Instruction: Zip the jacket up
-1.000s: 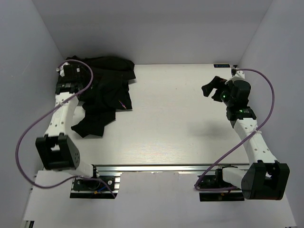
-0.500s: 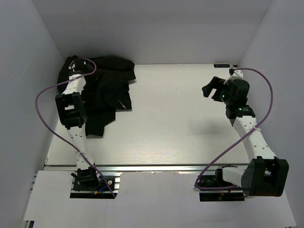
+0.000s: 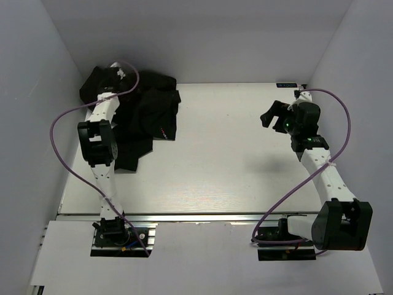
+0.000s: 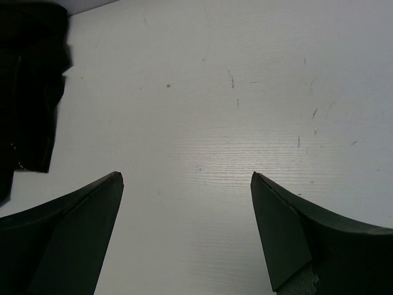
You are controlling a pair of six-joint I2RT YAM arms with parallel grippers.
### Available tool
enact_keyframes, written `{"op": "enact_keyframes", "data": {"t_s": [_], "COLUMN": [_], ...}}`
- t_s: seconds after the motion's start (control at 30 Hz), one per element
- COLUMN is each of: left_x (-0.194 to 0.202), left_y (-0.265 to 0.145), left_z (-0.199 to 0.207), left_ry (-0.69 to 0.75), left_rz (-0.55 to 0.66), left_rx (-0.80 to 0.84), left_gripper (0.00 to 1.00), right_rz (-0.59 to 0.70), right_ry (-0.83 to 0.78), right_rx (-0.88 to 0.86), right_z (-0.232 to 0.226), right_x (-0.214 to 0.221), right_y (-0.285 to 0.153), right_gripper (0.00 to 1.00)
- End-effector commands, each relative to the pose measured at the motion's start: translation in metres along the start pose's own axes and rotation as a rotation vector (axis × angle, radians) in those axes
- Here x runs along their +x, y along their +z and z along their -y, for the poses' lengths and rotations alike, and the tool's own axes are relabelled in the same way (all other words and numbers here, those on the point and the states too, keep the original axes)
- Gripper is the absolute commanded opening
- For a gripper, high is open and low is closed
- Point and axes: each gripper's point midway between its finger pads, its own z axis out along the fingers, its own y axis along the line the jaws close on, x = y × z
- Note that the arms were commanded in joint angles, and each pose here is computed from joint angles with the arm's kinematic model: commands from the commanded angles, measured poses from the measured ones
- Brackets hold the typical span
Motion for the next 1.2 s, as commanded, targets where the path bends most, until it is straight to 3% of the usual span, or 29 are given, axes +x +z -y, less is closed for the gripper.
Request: {"op": "enact_keyframes", "data": {"t_s": [0.0,0.03,0.07,0.1,0.17,0.27,0.37,0.4,0.47,0.53,0.6,0.63,0.67,0.7,0.73,0.77,0.9,1.03,1.17], "left_x": [-0.005,0.001,0.046,0.046,0.082,0.133,0.152,0.168,0.166,0.178,0.203,0.216,0.224,0.228,0.234,0.239,0.244,0.238,0.216], "left_y": [-0.133,-0.162,-0.191,-0.191,-0.237,-0.293,-0.333,-0.31,-0.305,-0.266,-0.251,-0.25,-0.249,-0.251,-0.251,-0.253,-0.256,-0.253,-0.259], "left_z": [0.224,0.251,0.293,0.293,0.336,0.365,0.363,0.338,0.304,0.241,0.177,0.15,0.134,0.122,0.11,0.102,0.089,0.077,0.075], "left_ry": [0.389,0.434,0.516,0.517,0.582,0.657,0.661,0.624,0.594,0.547,0.542,0.539,0.533,0.526,0.516,0.518,0.512,0.496,0.468], "left_rz": [0.131,0.153,0.104,0.103,0.073,-0.013,-0.032,-0.074,-0.04,-0.053,-0.137,-0.199,-0.232,-0.249,-0.269,-0.294,-0.311,-0.29,-0.206], "left_rx": [0.48,0.536,0.653,0.655,0.81,1.02,1.086,0.995,0.832,0.545,0.329,0.245,0.193,0.15,0.106,0.084,0.047,-0.044,-0.11], "left_gripper": [0.0,0.0,0.0,0.0,0.0,0.0,0.0,0.0,0.0,0.0,0.13,0.24,0.49,0.85,0.94,0.98,0.98,0.98,0.98], "right_rz": [0.139,0.15,0.169,0.169,0.188,0.205,0.222,0.226,0.216,0.212,0.204,0.188,0.175,0.161,0.14,0.119,0.063,0.01,-0.03], "right_ry": [-0.026,-0.029,-0.032,-0.032,-0.033,-0.03,-0.03,-0.032,-0.034,-0.044,-0.061,-0.076,-0.084,-0.088,-0.093,-0.074,-0.045,-0.093,-0.111], "right_rx": [-0.032,-0.033,-0.031,-0.031,-0.028,-0.02,0.002,0.012,0.056,0.071,0.075,0.054,0.044,0.034,-0.001,-0.009,-0.077,-0.081,-0.136], "right_z": [-0.016,-0.017,-0.018,-0.018,-0.019,-0.019,-0.016,-0.014,-0.007,-0.004,-0.003,-0.006,-0.008,-0.01,-0.015,-0.017,-0.029,-0.033,-0.072], "right_x": [-0.046,-0.049,-0.054,-0.054,-0.059,-0.064,-0.065,-0.066,-0.066,-0.066,-0.065,-0.063,-0.062,-0.06,-0.058,-0.053,-0.035,-0.02,-0.02], "right_y": [-0.018,-0.02,-0.025,-0.025,-0.03,-0.035,-0.039,-0.04,-0.042,-0.043,-0.042,-0.04,-0.039,-0.038,-0.036,-0.035,-0.031,-0.021,-0.003], "right_gripper": [0.89,0.89,0.89,0.89,0.88,0.88,0.89,0.89,0.89,0.89,0.89,0.89,0.89,0.89,0.89,0.89,0.89,0.89,0.89]}}
